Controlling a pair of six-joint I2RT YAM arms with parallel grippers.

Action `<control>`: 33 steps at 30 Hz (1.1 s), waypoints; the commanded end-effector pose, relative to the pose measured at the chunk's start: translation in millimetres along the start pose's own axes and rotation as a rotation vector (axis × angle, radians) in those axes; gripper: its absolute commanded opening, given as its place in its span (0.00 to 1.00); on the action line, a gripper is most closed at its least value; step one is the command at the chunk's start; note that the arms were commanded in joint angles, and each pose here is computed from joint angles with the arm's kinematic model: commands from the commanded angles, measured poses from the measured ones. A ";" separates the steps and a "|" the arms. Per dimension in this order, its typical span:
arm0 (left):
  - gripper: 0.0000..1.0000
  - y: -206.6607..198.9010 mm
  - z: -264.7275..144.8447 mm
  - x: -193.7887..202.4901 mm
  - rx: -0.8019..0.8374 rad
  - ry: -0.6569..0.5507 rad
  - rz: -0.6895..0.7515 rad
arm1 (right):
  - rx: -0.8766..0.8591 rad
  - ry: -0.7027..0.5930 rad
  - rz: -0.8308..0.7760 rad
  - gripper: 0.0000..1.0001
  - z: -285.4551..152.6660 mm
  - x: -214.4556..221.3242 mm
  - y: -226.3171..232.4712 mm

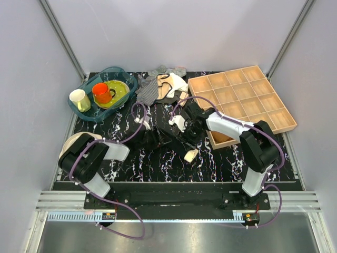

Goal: Roll the underwear
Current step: Fold the underwear at the center of the board.

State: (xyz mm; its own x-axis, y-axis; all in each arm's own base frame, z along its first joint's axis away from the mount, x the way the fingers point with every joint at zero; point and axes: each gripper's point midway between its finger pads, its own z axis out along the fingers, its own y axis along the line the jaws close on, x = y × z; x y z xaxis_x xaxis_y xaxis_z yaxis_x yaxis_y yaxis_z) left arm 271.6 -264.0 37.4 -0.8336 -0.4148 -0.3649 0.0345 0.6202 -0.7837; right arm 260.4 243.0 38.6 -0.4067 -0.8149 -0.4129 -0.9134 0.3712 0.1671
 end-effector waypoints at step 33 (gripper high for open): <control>0.71 24.3 14.9 -81.9 -0.330 0.221 0.500 | -0.007 -0.094 -0.063 0.56 -22.9 -38.4 -2.6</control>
State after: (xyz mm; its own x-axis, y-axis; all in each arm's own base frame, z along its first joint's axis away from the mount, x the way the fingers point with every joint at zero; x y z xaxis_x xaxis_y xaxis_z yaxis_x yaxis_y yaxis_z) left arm 352.5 -257.3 34.3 -0.8684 0.0173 -0.4956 0.2975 0.8178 -0.4926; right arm 268.5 248.3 41.4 -0.3719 -0.8267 -0.4223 -0.9282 0.3371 0.1574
